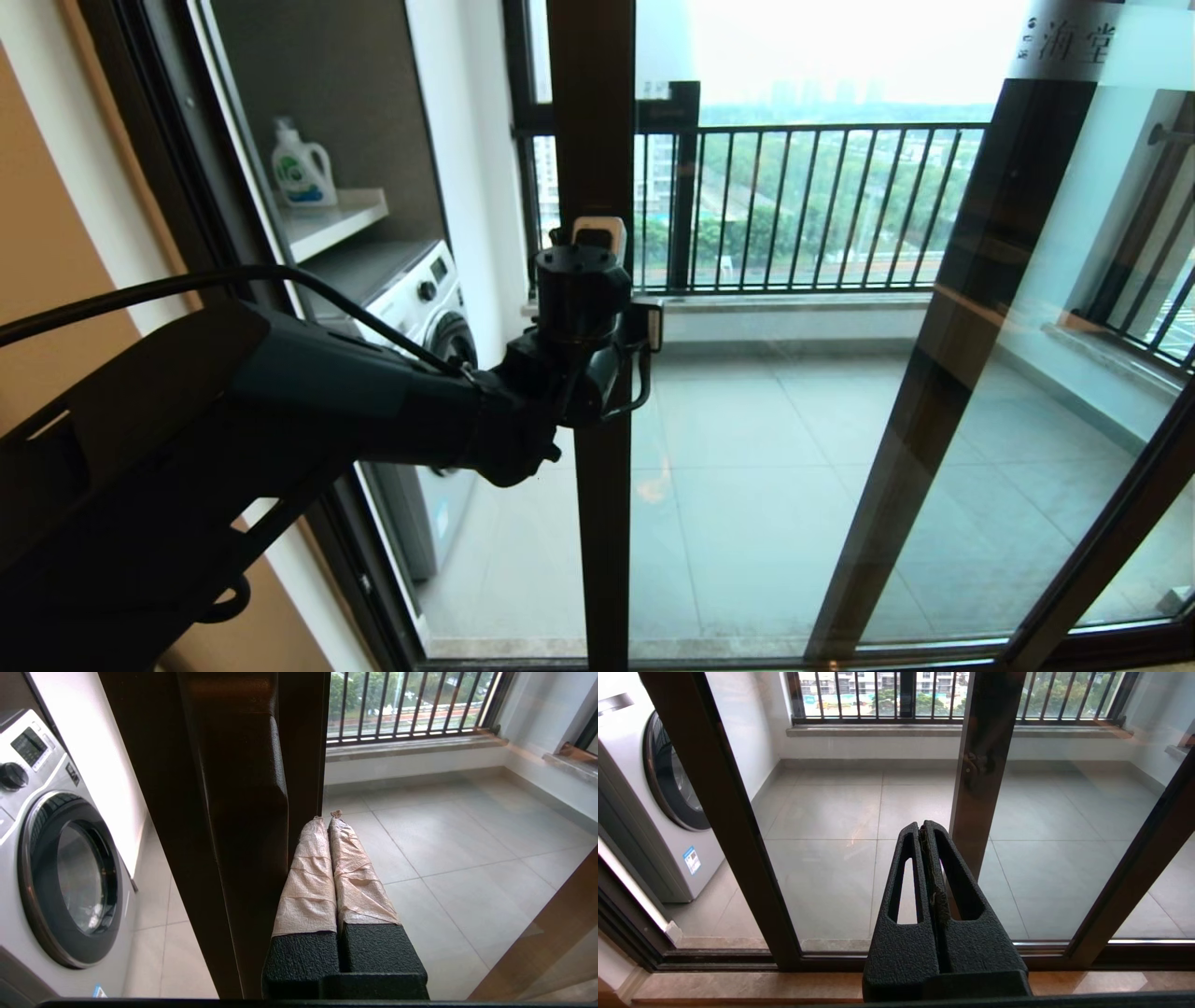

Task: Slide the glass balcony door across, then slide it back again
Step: Close the slid door

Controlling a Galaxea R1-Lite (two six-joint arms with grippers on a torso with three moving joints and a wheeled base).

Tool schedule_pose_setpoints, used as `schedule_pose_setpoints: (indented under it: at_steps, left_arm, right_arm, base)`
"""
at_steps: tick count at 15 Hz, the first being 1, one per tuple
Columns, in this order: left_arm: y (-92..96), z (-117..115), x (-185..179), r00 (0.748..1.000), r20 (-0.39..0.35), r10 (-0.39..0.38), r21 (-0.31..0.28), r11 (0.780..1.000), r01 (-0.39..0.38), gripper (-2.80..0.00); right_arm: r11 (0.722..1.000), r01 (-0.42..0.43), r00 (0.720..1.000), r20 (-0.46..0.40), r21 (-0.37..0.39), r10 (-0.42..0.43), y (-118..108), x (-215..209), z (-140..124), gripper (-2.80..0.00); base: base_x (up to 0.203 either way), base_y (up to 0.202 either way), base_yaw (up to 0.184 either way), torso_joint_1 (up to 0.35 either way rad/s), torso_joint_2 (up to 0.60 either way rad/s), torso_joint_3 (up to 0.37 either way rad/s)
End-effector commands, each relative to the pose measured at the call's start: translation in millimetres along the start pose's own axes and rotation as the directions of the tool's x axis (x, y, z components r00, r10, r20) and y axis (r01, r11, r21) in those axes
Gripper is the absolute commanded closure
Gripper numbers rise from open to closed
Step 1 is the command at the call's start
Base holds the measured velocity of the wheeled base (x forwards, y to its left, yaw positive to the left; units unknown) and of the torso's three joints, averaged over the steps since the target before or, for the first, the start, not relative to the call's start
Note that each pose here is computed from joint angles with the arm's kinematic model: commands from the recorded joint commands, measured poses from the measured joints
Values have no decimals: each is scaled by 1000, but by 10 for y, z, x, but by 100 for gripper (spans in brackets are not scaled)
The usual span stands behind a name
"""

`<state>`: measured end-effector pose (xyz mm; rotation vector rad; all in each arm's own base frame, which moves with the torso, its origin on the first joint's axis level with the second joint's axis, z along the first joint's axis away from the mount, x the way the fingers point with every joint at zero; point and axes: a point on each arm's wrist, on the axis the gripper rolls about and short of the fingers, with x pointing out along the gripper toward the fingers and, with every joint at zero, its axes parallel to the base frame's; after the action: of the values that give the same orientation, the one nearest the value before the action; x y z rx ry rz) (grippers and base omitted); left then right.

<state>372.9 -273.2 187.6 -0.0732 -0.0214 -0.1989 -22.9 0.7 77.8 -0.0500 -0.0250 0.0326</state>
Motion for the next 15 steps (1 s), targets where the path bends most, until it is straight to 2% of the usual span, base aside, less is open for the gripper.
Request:
schedule_pose_setpoints:
  at_steps: [1,8,11,15]
  left_arm:
    - [65,30,-24,1000,1,20,-1,1000,-20,0]
    - [302,43,-26,998,10,66,-3,998,-66,0]
    - [504,21,-94,995,-20,99,8,995,-99,0]
    - [801,-29,-83,987,1,161,7,987,-161,0]
  right_arm:
    - [1000,-1,1000,-10,-1,1,1,7,-29,0]
    - [1000,-1,1000,-9,-1,1,1,6,-26,0]
    - [1000,-1,1000,-9,-1,1,1,7,-27,0]
    - [1000,-1,1000,-9,-1,1,1,6,-26,0]
  base:
    - [0,0,0,0,0,0]
    - [0,0,0,0,0,0]
    - [0,0,0,0,0,0]
    - [0,0,0,0,0,0]
